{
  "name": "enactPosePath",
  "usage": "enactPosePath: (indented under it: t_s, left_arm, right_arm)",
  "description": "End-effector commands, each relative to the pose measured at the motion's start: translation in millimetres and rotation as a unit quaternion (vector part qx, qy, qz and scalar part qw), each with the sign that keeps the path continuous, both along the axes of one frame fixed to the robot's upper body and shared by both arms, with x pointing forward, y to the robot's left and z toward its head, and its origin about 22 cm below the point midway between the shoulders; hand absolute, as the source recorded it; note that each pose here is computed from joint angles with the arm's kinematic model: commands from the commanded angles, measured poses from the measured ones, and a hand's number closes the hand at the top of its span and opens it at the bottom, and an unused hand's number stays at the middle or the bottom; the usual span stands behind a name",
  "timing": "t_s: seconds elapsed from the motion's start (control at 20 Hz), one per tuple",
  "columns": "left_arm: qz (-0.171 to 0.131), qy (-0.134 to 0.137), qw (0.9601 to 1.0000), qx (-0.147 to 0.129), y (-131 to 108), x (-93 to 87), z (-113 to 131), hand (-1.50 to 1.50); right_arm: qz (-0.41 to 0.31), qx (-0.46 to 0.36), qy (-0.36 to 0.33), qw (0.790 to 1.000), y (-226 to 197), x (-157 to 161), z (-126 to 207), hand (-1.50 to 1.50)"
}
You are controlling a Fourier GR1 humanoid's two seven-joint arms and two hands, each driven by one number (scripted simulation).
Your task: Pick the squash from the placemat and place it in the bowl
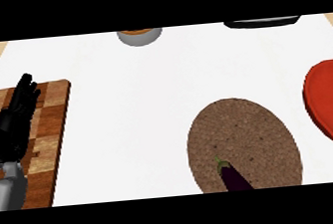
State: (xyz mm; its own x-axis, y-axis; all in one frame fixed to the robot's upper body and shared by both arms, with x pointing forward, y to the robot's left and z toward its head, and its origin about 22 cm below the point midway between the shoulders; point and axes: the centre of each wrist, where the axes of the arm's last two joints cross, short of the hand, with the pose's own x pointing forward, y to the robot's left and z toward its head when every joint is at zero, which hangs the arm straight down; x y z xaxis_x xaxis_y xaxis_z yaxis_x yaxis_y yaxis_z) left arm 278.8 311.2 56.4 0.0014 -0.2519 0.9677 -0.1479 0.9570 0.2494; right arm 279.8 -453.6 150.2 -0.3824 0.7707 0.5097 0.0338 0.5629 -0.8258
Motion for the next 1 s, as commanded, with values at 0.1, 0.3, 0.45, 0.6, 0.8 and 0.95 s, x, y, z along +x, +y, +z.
enactPosePath:
  t_s: [0.1,0.3,0.45,0.6,0.8,0.95]
  left_arm:
    - [-0.015,-0.006,0.9999,-0.005,-18.8,3.9,5.0,0.00]
    - [-0.016,-0.008,0.9998,-0.004,-11.4,5.2,-1.6,0.00]
    - [-0.009,-0.005,0.9999,0.001,-14.1,-4.9,0.7,0.00]
    - [-0.004,-0.002,1.0000,-0.008,-22.6,-0.7,7.5,0.00]
    - [-0.019,0.000,0.9998,-0.002,-15.1,-6.1,3.6,0.00]
    - [0.004,-0.003,1.0000,0.000,-5.9,2.5,8.1,0.00]
  right_arm:
    - [-0.055,-0.164,0.062,0.983,-12.7,15.2,-5.5,1.50]
    - [-0.071,-0.089,0.158,0.981,-15.8,37.1,-51.9,-1.50]
    - [-0.024,-0.094,0.164,0.982,-24.7,47.7,-54.9,-1.50]
    - [0.014,-0.025,0.160,0.987,-35.5,40.2,-73.1,-1.50]
    - [0.027,0.169,0.145,0.974,-43.1,47.8,-59.4,-1.50]
    - [0.032,0.277,0.107,0.954,-64.8,36.8,-50.1,-1.50]
